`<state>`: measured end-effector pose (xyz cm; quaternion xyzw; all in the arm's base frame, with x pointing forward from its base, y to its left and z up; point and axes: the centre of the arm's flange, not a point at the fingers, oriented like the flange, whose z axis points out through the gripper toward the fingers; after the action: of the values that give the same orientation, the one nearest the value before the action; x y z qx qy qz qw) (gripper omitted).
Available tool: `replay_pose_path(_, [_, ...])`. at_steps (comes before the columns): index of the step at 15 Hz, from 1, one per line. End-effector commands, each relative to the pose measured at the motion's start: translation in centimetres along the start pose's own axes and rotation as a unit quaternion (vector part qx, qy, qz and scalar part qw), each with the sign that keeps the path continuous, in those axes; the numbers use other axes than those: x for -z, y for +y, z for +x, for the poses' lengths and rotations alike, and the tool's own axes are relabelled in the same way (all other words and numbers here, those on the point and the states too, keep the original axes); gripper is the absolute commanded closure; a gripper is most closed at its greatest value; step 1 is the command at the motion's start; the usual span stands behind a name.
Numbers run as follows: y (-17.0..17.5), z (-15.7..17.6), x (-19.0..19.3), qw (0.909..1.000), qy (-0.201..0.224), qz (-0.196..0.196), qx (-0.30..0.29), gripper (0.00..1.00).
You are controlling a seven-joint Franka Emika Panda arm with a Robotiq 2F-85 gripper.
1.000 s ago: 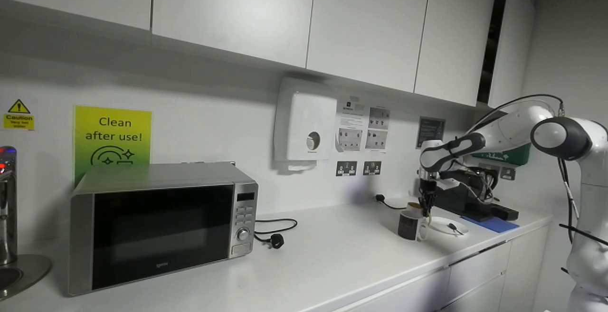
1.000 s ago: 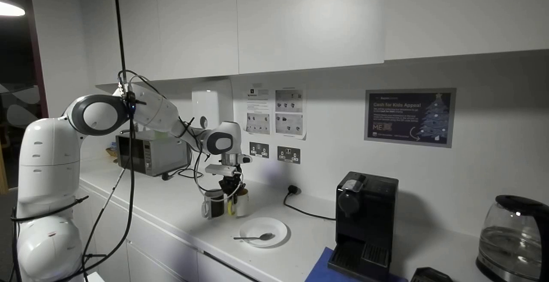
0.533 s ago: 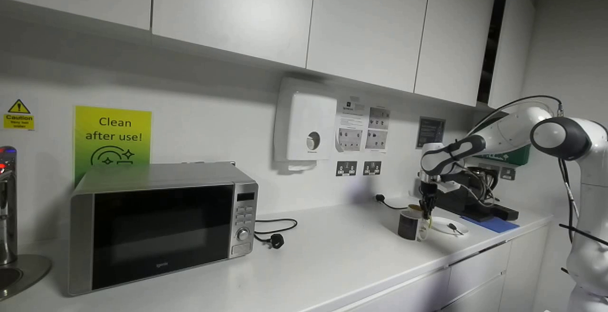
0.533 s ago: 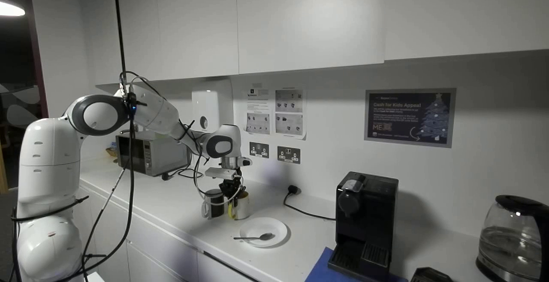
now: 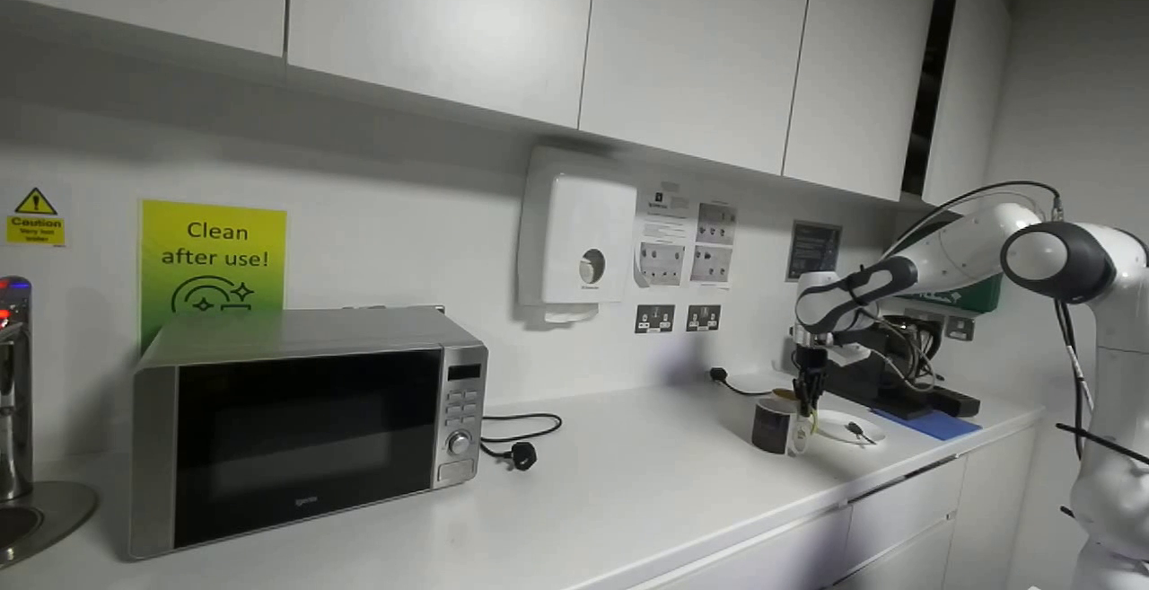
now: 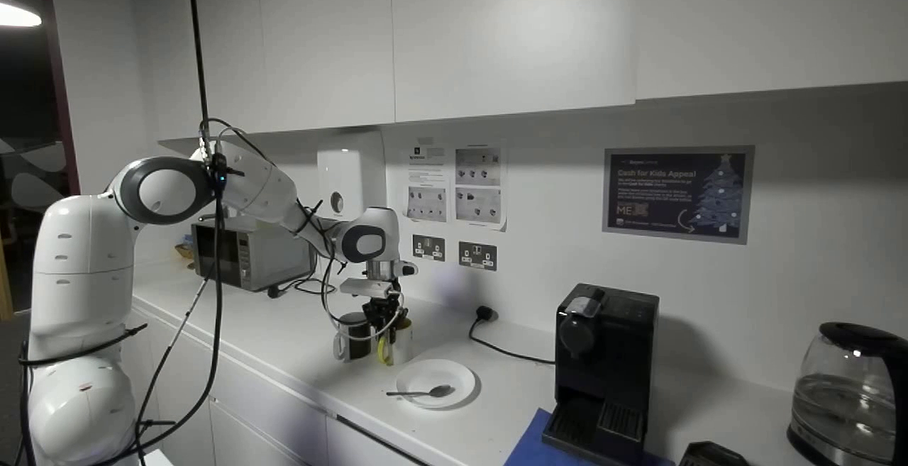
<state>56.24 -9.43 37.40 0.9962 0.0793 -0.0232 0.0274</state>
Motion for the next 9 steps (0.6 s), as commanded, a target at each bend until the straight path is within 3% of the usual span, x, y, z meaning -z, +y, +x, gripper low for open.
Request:
replay_pose_path(1, [1.0,-0.6,0.4,0.9997,0.014,-0.008,0.018,0.35])
replay_pose_path(5, [1.0,-0.9,1.1,0.9997,0.012,-0.011,0.020,0.05])
replay_pose_path(9, [0.8,-1.3,2.8,0.9996,0.014,-0.012,0.022,0.00])
